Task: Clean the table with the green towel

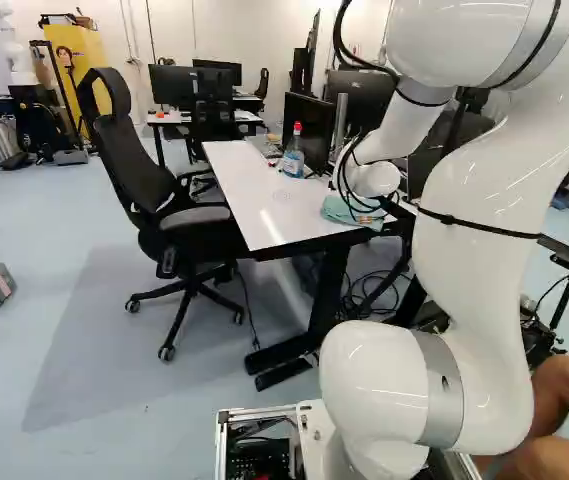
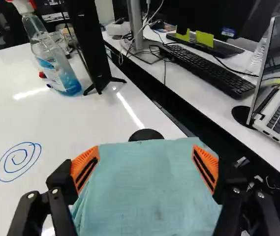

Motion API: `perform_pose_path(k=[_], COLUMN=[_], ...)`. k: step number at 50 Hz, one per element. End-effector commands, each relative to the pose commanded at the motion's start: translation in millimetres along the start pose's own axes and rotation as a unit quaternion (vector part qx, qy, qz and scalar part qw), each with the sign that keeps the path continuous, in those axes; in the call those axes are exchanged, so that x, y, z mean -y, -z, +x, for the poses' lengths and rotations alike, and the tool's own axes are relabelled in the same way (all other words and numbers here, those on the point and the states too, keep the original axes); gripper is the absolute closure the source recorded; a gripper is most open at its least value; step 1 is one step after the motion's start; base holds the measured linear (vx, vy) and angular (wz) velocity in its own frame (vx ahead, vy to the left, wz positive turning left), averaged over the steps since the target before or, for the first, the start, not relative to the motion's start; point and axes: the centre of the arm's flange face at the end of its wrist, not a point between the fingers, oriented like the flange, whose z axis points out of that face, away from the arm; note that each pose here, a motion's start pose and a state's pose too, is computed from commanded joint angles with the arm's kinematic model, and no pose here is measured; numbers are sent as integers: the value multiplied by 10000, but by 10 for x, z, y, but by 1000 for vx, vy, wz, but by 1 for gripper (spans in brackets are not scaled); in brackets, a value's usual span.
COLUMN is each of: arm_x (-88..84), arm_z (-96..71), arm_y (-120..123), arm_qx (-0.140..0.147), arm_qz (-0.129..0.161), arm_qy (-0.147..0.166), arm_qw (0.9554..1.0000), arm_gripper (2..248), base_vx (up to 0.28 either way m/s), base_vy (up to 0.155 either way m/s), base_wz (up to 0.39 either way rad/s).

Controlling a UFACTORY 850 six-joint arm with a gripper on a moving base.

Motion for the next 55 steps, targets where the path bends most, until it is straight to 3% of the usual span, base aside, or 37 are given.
perform_pose_path(k=[55], arm_x=[7], arm_z=[-109], arm_y=[7], arm_qx=[607], arm_qz=[46], arm_qy=[92], arm_qw=[9981], arm_gripper=[3], base_vx=[0], base_vy=[0], base_wz=[0])
